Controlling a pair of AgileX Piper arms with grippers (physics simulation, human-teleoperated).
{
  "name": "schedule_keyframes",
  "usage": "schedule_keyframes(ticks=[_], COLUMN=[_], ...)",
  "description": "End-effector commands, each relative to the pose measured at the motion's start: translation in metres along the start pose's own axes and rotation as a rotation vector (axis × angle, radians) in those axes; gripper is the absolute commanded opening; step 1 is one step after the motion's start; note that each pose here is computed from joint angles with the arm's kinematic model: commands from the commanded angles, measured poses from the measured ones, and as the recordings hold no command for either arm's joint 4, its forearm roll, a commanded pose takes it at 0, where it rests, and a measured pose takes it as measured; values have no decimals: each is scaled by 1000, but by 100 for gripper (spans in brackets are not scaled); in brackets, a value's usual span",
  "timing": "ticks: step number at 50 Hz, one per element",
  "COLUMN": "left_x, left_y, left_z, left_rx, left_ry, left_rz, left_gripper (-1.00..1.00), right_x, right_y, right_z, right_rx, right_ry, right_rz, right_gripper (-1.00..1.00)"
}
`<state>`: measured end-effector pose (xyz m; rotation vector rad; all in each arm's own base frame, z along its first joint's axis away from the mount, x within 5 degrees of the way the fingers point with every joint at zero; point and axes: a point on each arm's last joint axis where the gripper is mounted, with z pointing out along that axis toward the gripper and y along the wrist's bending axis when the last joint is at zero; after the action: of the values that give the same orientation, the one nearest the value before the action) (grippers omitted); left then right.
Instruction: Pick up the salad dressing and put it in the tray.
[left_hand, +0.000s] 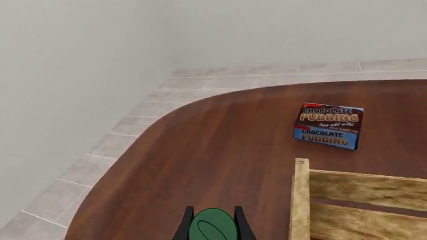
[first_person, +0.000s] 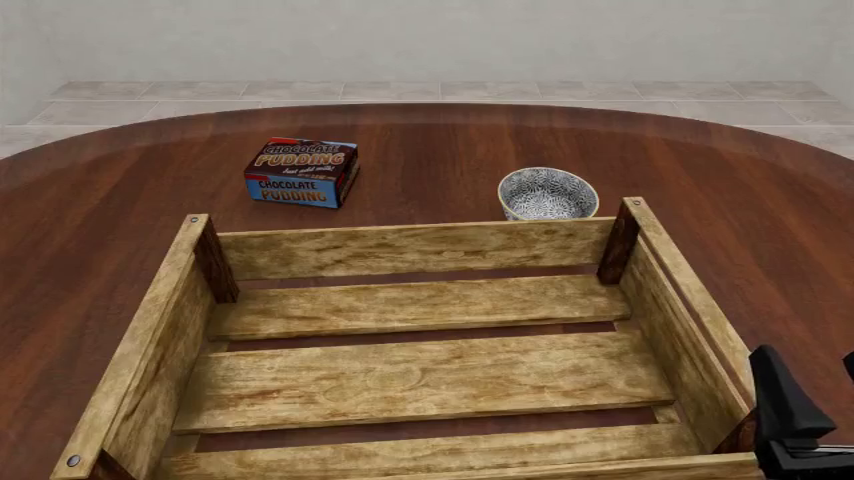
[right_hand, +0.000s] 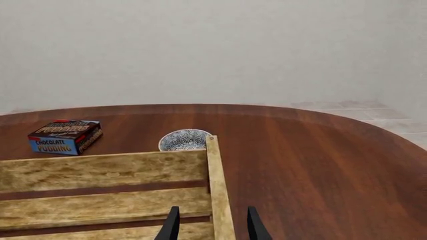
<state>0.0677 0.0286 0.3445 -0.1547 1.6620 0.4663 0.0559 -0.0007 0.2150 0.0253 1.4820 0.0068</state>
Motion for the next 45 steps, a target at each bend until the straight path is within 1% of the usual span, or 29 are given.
schedule_keyframes(ticks=[1,5,8,13,21,26,29,30,36,38,40,41,43,44,45], left_x=[-23,-30,-36,-45,-57,-67,-71,-75,-78,-81,-82,-83,-84,-84,-84], left_y=[-3,-5,-5,-6,-9,-13,-13,-15,-22,-26,-27,-29,-30,-34,-34], left_z=[-7,-6,-5,-5,0,2,1,2,9,11,12,13,13,14,14], left_rx=[93,133,144,172,224,273,283,305,353,383,391,408,412,438,438], left_ry=[-84,-111,-121,-165,-198,-226,-242,-251,-264,-270,-270,-275,-274,-280,-280], left_rz=[51,59,59,82,87,92,100,98,107,113,113,115,111,118,118], left_gripper=[-100,-100,-100,-100,-100,-100,-100,-100,-100,-100,-100,-100,-100,-100,-100], right_x=[0,0,0,0,-1,-1,0,0,0,0,-1,-1,-1,-1,-1], right_y=[0,0,0,0,0,0,0,0,0,0,0,0,0,0,0], right_z=[0,0,0,0,0,0,0,0,0,0,0,0,0,0,0], right_rx=[-1,-3,-4,-4,-8,-8,-7,-6,-3,-2,-2,-2,-3,-3,-3], right_ry=[-2,-2,-2,-2,-2,-3,-3,-4,-5,-6,-6,-6,-6,-6,-6], right_rz=[-2,-3,-4,-5,-5,-4,-3,-2,1,2,3,3,3,3,3], right_gripper=[100,100,100,100,100,100,100,100,100,100,100,100,100,100,100])
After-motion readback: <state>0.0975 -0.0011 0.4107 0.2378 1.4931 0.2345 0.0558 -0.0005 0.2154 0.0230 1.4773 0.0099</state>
